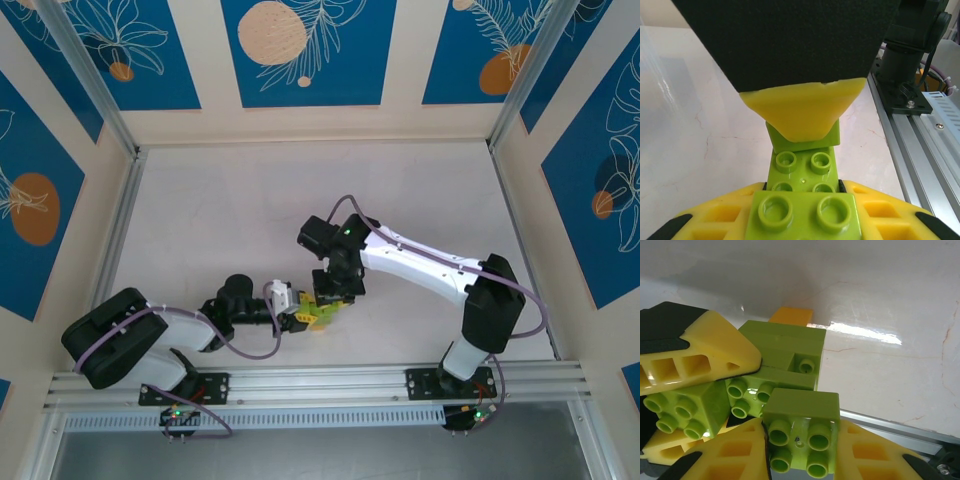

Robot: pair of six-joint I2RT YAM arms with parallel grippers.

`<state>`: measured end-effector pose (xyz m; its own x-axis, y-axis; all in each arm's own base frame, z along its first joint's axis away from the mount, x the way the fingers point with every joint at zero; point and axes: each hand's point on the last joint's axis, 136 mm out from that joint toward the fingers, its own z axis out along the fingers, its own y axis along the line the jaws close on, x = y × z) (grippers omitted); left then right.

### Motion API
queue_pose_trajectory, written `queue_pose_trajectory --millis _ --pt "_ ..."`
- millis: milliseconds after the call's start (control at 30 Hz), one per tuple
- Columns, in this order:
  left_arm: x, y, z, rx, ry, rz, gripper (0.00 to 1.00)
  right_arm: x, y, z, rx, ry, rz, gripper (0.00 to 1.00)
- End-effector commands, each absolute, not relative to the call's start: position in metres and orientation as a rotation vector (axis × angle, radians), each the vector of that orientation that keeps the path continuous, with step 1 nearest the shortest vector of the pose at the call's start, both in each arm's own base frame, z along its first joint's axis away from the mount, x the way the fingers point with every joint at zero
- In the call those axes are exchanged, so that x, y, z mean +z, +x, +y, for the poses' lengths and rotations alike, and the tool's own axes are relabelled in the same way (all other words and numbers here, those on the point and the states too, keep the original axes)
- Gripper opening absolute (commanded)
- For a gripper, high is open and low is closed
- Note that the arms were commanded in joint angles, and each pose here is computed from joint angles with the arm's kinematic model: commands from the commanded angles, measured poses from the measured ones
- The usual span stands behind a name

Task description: Assemble a carrot with lego

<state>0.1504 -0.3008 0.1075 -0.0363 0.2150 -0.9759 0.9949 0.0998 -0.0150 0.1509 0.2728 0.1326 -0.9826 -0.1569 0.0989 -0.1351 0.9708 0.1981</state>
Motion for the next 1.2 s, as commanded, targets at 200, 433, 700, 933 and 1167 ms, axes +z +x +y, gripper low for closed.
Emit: queue_pose_trajectory --millis 200,433,700,933,1167 --pt "0.090 0.150 -0.300 -1.021 1.308 1.505 0.27 0.114 0.144 0.257 -0.169 0.111 -3.033 0.26" --pt "0.089 0.151 -0.301 -1.018 1.306 1.509 0.27 0.112 0.145 0.248 -0.104 0.102 -3.046 0.26" --pt "0.090 0.152 -0.301 -1.017 1.305 1.509 0.27 0.112 0.146 0.245 -0.092 0.104 -3.048 0.26" --pt "0.089 0.151 -0.301 -1.016 1.306 1.511 0.27 0.099 0.141 0.246 -0.066 0.092 -3.032 0.26" --pt "0.089 0.152 -0.301 -1.015 1.305 1.511 0.26 0.089 0.136 0.241 -0.011 0.102 -3.017 0.26"
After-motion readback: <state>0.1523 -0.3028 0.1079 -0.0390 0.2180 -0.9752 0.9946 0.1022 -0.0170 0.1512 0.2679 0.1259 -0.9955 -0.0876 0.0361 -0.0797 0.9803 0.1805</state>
